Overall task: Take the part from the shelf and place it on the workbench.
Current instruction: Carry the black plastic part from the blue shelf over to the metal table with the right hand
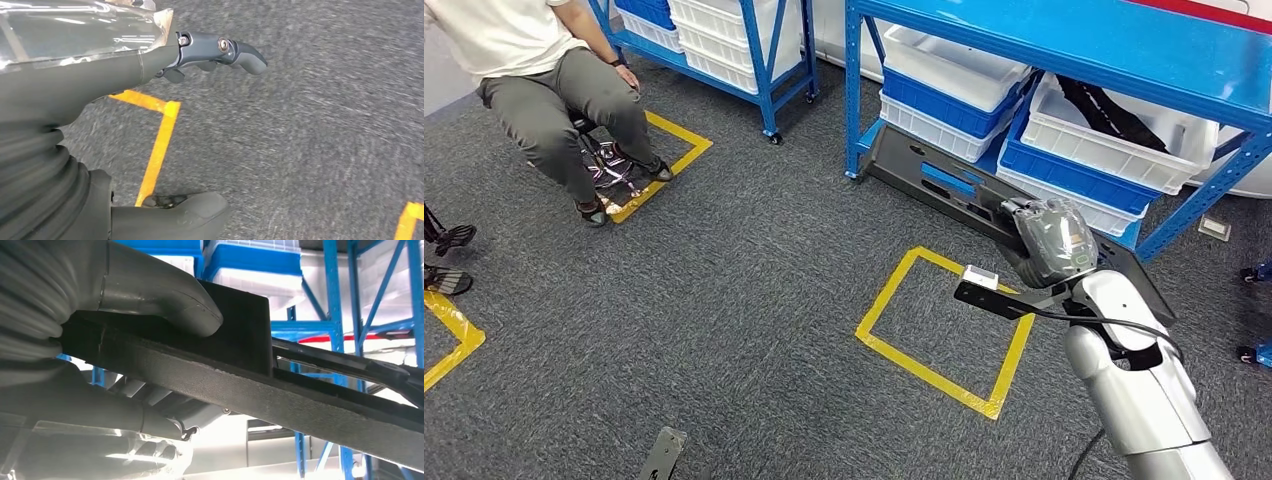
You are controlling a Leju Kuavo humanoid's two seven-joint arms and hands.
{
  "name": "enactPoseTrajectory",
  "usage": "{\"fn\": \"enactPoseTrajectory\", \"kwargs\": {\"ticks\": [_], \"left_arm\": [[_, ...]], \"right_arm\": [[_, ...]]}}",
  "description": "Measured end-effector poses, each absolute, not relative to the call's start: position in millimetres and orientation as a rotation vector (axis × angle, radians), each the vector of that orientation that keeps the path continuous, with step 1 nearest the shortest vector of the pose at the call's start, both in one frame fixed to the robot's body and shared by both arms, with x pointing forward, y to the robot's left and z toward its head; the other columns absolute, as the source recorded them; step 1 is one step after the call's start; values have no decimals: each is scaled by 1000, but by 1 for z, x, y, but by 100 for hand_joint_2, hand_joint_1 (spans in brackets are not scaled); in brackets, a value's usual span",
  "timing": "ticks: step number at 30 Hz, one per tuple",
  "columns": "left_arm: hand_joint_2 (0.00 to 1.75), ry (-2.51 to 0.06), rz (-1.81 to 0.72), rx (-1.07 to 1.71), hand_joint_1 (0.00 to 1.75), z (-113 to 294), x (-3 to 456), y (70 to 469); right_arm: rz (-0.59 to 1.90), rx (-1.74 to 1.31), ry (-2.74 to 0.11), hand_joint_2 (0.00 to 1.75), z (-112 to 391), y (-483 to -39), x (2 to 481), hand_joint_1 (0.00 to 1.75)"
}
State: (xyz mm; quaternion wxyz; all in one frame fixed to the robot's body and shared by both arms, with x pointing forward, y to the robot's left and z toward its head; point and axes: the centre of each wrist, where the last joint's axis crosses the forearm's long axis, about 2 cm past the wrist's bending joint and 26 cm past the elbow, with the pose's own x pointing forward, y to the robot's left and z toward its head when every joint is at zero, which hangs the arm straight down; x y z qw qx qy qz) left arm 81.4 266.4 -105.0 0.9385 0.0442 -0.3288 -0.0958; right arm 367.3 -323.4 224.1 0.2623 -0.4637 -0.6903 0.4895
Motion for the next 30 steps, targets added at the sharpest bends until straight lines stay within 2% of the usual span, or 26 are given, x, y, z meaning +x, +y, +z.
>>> {"fn": "enactPoseTrajectory", "kwargs": {"ticks": [30], "left_arm": [[175,-652,-187,100,0,-108,64,272]], "right_arm": [[1393,-1233,-1869,175,215,-302,362,166]]}}
